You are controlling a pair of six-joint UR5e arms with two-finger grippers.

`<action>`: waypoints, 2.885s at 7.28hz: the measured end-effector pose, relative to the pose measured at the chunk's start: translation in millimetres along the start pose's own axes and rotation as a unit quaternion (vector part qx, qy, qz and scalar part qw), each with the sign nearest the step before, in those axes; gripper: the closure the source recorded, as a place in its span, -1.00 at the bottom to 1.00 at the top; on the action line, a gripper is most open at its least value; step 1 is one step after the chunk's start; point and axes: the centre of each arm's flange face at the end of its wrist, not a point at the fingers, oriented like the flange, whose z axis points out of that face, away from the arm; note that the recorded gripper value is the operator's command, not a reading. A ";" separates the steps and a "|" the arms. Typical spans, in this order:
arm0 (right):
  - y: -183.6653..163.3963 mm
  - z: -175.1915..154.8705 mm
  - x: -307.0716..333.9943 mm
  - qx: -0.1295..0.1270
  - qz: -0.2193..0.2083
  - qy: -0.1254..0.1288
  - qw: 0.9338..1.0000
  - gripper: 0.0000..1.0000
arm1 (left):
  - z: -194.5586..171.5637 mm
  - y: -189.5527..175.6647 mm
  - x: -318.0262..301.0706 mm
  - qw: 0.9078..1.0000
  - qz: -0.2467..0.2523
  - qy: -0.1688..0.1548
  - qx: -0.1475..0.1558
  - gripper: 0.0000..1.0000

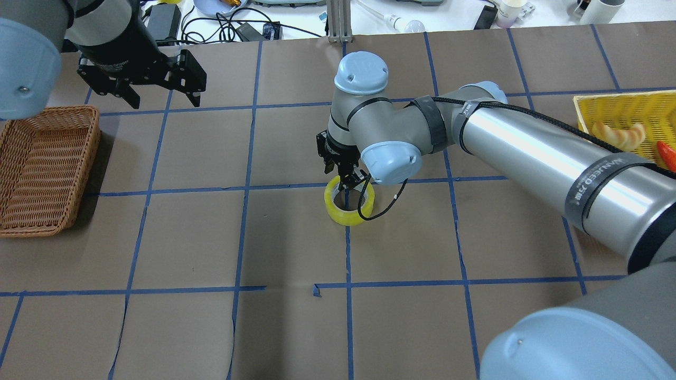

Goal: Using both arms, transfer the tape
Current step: 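Carry the tape roll to the table center and release it, then raise the right gripper away while the left arm reaches toward the tape, then lower the left gripper onto the tape roll and grasp it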

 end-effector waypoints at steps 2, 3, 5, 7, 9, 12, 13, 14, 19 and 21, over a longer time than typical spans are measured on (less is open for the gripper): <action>-24.4 -50.9 4.3 0.013 -0.006 -0.020 1.000 -1.00 | 6.1 0.0 1.5 1.000 -0.003 0.000 -0.005 -1.00; -51.5 -86.3 14.8 0.030 -0.020 -0.030 0.999 -1.00 | 8.8 0.5 1.9 1.000 -0.003 -0.001 -0.007 -1.00; -112.5 -153.9 53.7 0.066 -0.081 -0.024 0.994 -1.00 | 17.2 -1.0 9.5 1.000 0.001 0.004 -0.012 -1.00; -136.6 -203.9 94.0 0.091 -0.167 0.006 0.982 -1.00 | 40.2 3.6 48.6 0.999 0.024 0.031 -0.021 -1.00; -137.5 -237.0 125.0 0.107 -0.273 0.060 0.954 -1.00 | 95.3 20.6 93.3 0.997 0.056 0.053 0.003 -1.00; -120.5 -264.7 145.3 0.102 -0.314 0.065 0.942 -1.00 | 175.3 57.8 140.5 0.996 0.048 0.076 -0.001 -1.00; -115.7 -267.3 148.0 0.098 -0.318 0.062 0.941 -1.00 | 194.2 61.3 155.1 0.994 0.034 0.099 -0.016 -1.00; -111.2 -269.4 152.2 0.090 -0.324 0.066 0.939 -1.00 | 210.2 63.8 169.1 0.993 0.024 0.116 -0.028 -1.00; -101.0 -273.3 165.3 0.044 -0.448 0.096 0.888 -1.00 | 267.7 56.2 202.6 0.992 0.024 0.125 -0.011 -1.00; -100.0 -274.5 165.7 0.042 -0.455 0.098 0.884 -1.00 | 286.0 49.8 204.0 0.994 0.021 0.110 -0.007 -0.56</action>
